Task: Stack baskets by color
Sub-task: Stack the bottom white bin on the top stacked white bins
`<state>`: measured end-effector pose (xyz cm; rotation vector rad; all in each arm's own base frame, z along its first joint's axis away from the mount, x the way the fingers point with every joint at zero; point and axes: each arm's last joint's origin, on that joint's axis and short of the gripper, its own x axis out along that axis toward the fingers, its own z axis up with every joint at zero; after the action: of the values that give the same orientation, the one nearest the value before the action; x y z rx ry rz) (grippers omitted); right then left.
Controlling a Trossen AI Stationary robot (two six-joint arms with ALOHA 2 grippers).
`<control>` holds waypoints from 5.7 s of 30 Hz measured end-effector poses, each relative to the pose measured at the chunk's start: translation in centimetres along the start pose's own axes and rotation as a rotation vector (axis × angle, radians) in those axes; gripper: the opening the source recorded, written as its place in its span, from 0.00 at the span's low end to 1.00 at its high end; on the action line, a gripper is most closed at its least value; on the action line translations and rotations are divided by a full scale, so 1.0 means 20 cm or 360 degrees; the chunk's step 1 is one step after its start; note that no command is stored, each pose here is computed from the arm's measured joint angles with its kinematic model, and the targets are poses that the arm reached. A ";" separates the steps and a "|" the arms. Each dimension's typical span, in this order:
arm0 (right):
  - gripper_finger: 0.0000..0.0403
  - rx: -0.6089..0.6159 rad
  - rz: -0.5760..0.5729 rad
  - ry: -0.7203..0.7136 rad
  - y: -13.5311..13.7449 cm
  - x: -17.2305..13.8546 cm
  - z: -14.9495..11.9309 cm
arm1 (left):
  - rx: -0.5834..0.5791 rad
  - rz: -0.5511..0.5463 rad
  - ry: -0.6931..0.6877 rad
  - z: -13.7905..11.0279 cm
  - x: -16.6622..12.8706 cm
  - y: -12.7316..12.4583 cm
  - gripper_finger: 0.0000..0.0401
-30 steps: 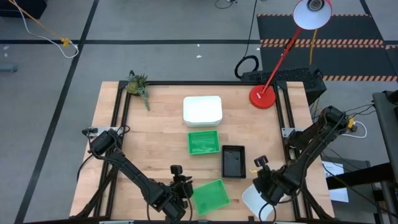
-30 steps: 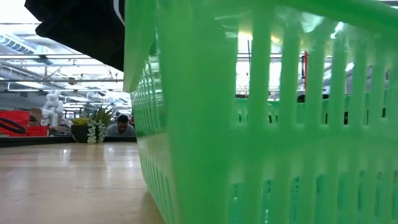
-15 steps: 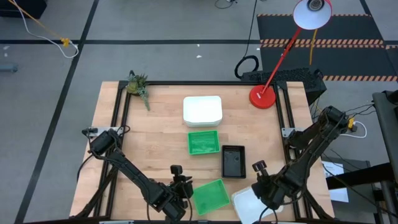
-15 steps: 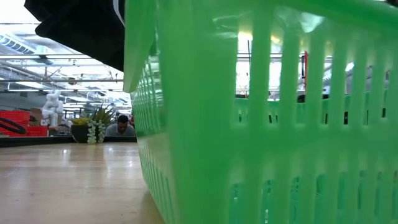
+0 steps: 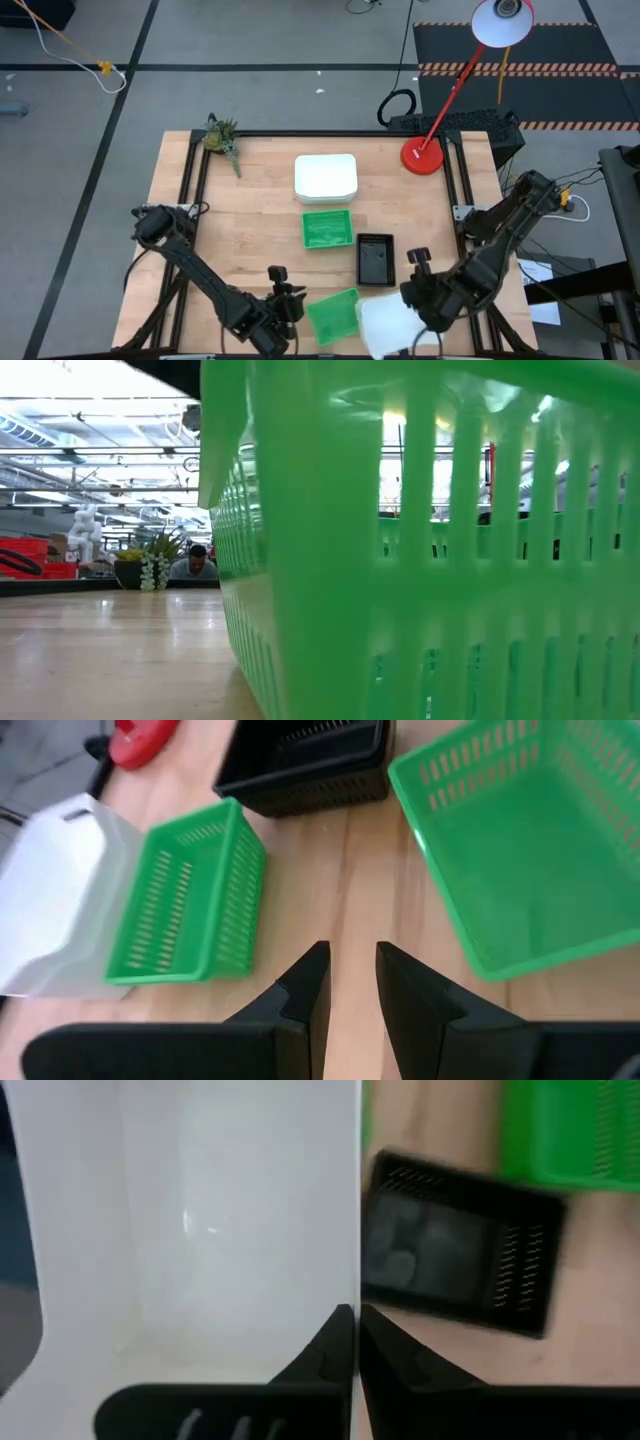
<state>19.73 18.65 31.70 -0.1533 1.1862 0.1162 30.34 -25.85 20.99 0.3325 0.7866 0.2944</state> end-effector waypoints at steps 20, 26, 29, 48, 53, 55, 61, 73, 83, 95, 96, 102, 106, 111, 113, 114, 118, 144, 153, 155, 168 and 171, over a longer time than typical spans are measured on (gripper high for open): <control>0.00 0.0197 -0.0133 -0.0316 -0.71 -0.29 0.35 | -0.0008 0.0272 0.0164 -0.26 -0.05 0.07 0.21; 0.00 0.0179 -0.0325 -0.0374 -1.00 -0.34 0.38 | -0.0016 0.0336 0.0223 -0.30 -0.03 0.10 0.21; 0.00 0.0120 -0.0432 -0.0407 -1.13 -0.33 0.39 | -0.0036 0.0372 0.0245 -0.31 -0.04 0.14 0.21; 0.00 0.0036 -0.0415 -0.0168 -1.85 0.12 0.36 | -0.0367 0.0262 0.0072 -0.42 -0.06 0.58 0.21; 0.00 0.0047 -0.0365 -0.0174 -1.91 0.16 0.35 | -0.0329 0.0283 0.0096 -0.43 -0.03 0.61 0.21; 0.00 0.0052 -0.0347 -0.0173 -1.94 0.19 0.34 | -0.0326 0.0295 0.0106 -0.42 -0.01 0.63 0.21; 0.00 0.0060 -0.0275 -0.0231 -1.95 0.21 0.32 | -0.0323 0.0258 0.0128 -0.40 0.02 0.64 0.21; 0.00 0.0090 -0.0149 -0.0193 -1.94 0.29 0.29 | -0.0338 0.0262 0.0157 -0.39 0.04 0.67 0.21; 0.03 0.0079 -0.0139 -0.0175 -1.93 0.38 0.25 | -0.0331 0.0261 0.0158 -0.39 0.04 0.67 0.21; 0.04 0.0067 -0.0138 -0.0168 -1.93 0.39 0.24 | -0.0333 0.0260 0.0158 -0.39 0.04 0.67 0.21; 0.04 0.0067 -0.0138 -0.0168 -1.93 0.39 0.24 | -0.0334 0.0260 0.0158 -0.39 0.04 0.67 0.21; 0.04 0.0070 -0.0133 -0.0157 -1.93 0.39 0.24 | -0.0337 0.0260 0.0158 -0.39 0.04 0.66 0.21; 0.02 0.0079 -0.0136 -0.0159 -1.93 0.39 0.24 | -0.0338 0.0260 0.0158 -0.39 0.04 0.66 0.21; 0.01 0.0093 -0.0141 -0.0161 -1.94 0.38 0.23 | -0.0348 0.0260 0.0157 -0.39 0.04 0.66 0.21; 0.01 0.0100 -0.0144 -0.0160 -1.95 0.38 0.23 | -0.0350 0.0261 0.0157 -0.39 0.04 0.66 0.21; 0.01 0.0103 -0.0145 -0.0160 -1.95 0.38 0.22 | -0.0351 0.0261 0.0157 -0.39 0.04 0.66 0.21; 0.01 0.0118 -0.0149 -0.0160 -1.97 0.38 0.21 | -0.0353 0.0261 0.0157 -0.39 0.04 0.66 0.21; 0.03 0.0191 -0.0147 -0.0144 -1.99 0.37 0.19 | -0.0359 0.0261 0.0157 -0.39 0.04 0.66 0.21; 0.20 0.0188 -0.0151 -0.0150 -1.99 0.37 0.19 | -0.0367 0.0261 0.0156 -0.39 0.04 0.66 0.21; 0.23 0.0184 -0.0149 -0.0151 -1.98 0.37 0.19 | -0.0367 0.0261 0.0156 -0.39 0.04 0.66 0.21; 0.27 0.0257 -0.0089 -0.0280 -1.67 0.13 0.29 | -0.0089 0.0400 0.0152 -0.29 0.13 0.85 0.21; 0.27 0.0257 -0.0076 -0.0386 -1.52 0.04 0.27 | 0.0078 0.0275 0.0044 -0.18 0.15 0.94 0.21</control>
<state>30.12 -10.18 34.60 -0.0244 0.9447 -0.0036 27.19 -6.95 24.10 0.4447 0.7946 0.4433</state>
